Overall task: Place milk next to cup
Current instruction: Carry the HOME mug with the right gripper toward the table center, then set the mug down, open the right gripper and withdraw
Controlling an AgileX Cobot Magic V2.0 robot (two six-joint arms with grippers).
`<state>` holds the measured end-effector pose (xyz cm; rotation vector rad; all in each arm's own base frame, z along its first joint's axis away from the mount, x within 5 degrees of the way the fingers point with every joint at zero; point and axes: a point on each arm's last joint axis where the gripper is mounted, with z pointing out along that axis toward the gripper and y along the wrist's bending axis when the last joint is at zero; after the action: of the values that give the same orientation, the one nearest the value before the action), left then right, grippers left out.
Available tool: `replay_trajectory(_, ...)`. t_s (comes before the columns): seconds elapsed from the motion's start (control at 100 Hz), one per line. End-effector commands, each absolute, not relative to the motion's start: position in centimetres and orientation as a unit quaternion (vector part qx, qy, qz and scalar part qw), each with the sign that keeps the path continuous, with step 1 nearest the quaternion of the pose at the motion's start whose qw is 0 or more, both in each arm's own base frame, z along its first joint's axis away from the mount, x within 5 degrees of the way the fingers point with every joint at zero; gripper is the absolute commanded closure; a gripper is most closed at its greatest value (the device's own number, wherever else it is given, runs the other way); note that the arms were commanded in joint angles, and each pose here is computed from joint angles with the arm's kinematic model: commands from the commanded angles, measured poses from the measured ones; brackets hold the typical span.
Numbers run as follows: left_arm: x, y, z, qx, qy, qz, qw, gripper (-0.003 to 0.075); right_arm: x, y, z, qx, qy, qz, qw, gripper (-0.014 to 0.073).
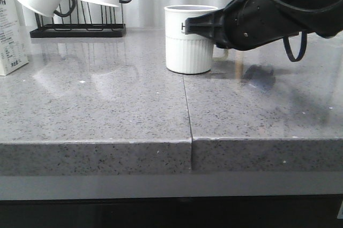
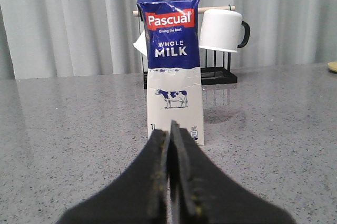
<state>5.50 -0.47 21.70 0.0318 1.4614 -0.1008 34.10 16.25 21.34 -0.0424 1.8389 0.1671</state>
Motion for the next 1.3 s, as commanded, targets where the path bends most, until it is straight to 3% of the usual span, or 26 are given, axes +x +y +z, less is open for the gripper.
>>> replay_trajectory(0.0,5.4,-0.6,20.8,0.013,0.646,-0.057,0.761,0.0741,34.0,16.1,24.0,-0.016,0.759,0.073,0.647,0.0232)
replay_trajectory(0.09,5.4,-0.6,20.8,0.013,0.646,-0.057,0.761,0.0741,33.8,16.0,23.6,-0.017,0.763,0.071,0.642,0.0185)
replay_trajectory(0.47,5.4,-0.6,20.8,0.013,0.646,-0.057,0.761,0.0741,32.1,15.4,24.3,-0.016,0.762,0.079,0.643,0.0185)
replay_trajectory(0.89,5.4,-0.6,20.8,0.013,0.646,-0.057,0.761,0.0741,27.1,13.1,26.1,-0.025,0.764,0.102,0.637,0.0185)
replay_trajectory(1.289,5.4,-0.6,20.8,0.013,0.646,-0.057,0.761,0.0741,21.8,6.7,29.5,-0.035,0.738,0.082,0.669,0.0185)
